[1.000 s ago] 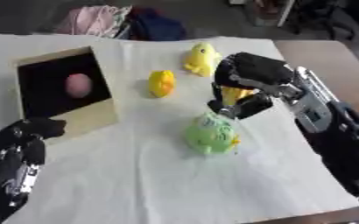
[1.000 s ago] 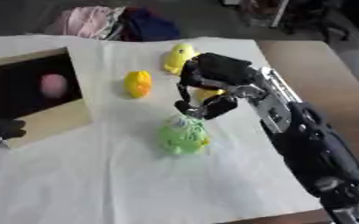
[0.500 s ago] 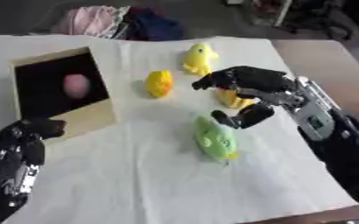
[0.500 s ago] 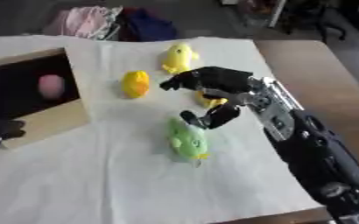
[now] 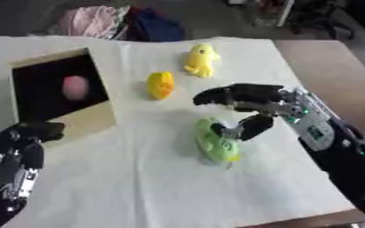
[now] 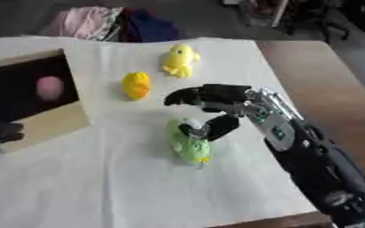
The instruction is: Pick up objects on the table and place them in the box.
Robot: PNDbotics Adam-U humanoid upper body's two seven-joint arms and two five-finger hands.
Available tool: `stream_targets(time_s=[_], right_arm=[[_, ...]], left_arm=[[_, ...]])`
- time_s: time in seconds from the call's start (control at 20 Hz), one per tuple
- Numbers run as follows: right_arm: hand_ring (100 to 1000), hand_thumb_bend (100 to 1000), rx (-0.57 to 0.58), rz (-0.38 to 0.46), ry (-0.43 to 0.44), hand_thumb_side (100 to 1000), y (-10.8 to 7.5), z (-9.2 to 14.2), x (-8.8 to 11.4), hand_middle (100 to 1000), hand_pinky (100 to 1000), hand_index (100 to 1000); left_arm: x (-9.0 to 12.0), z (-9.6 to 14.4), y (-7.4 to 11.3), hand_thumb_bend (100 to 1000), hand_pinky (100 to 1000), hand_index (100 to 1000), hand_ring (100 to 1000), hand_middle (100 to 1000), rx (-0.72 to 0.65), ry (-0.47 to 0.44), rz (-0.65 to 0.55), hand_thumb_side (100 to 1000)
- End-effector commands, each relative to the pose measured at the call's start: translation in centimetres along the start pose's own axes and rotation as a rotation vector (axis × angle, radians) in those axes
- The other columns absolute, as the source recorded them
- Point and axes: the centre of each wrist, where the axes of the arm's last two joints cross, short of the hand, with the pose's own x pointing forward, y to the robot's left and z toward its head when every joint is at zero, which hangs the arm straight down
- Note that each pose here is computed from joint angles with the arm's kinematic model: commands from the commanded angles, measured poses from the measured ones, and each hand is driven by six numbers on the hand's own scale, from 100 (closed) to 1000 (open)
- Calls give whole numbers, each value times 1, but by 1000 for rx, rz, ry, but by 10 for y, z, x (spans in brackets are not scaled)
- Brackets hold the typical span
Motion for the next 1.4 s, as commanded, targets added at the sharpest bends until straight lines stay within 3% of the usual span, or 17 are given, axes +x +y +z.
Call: stream_targets(time_s=[0.05, 0.25, 0.55, 0.7, 0.8, 1.05, 1.2, 1.35, 1.4], right_arm=[[884, 100, 318, 254, -241, 823, -16, 13, 3, 995, 780, 1000], [905, 100, 356, 289, -235, 842, -16, 17, 9, 1000, 798, 1000], [910, 100, 449, 341, -202, 702, -7, 16, 14, 1000, 808, 1000], [900, 100, 478, 352, -188, 592, -3, 16, 14, 1000, 802, 1000], [880, 100, 492, 353, -172, 419, 0, 16, 12, 991, 787, 1000], [769, 100, 485, 333, -126, 421, 13, 16, 2, 864, 699, 1000], [696, 100, 452, 324, -112, 416, 20, 15, -3, 772, 637, 936], [552, 100, 388, 319, -117, 378, 24, 14, -4, 571, 519, 722], [541, 100, 364, 318, -121, 373, 24, 13, -4, 551, 506, 702]], left_arm=[[6, -2, 3, 100, 792, 719, 796, 660, -6, -21, -19, 545], [6, -2, 3, 100, 792, 720, 796, 660, -9, -20, -20, 544], [6, -2, 3, 100, 792, 720, 796, 660, -10, -23, -22, 544], [6, -2, 3, 100, 792, 720, 796, 660, -10, -23, -23, 544], [6, -2, 3, 100, 792, 720, 796, 660, -9, -23, -23, 544], [6, -3, 3, 100, 792, 720, 796, 660, -6, -24, -24, 543], [6, -3, 3, 100, 792, 720, 796, 660, -5, -23, -23, 543], [6, -3, 3, 100, 792, 720, 796, 660, -4, -22, -23, 543], [6, -3, 2, 100, 792, 720, 796, 660, -4, -22, -23, 543]])
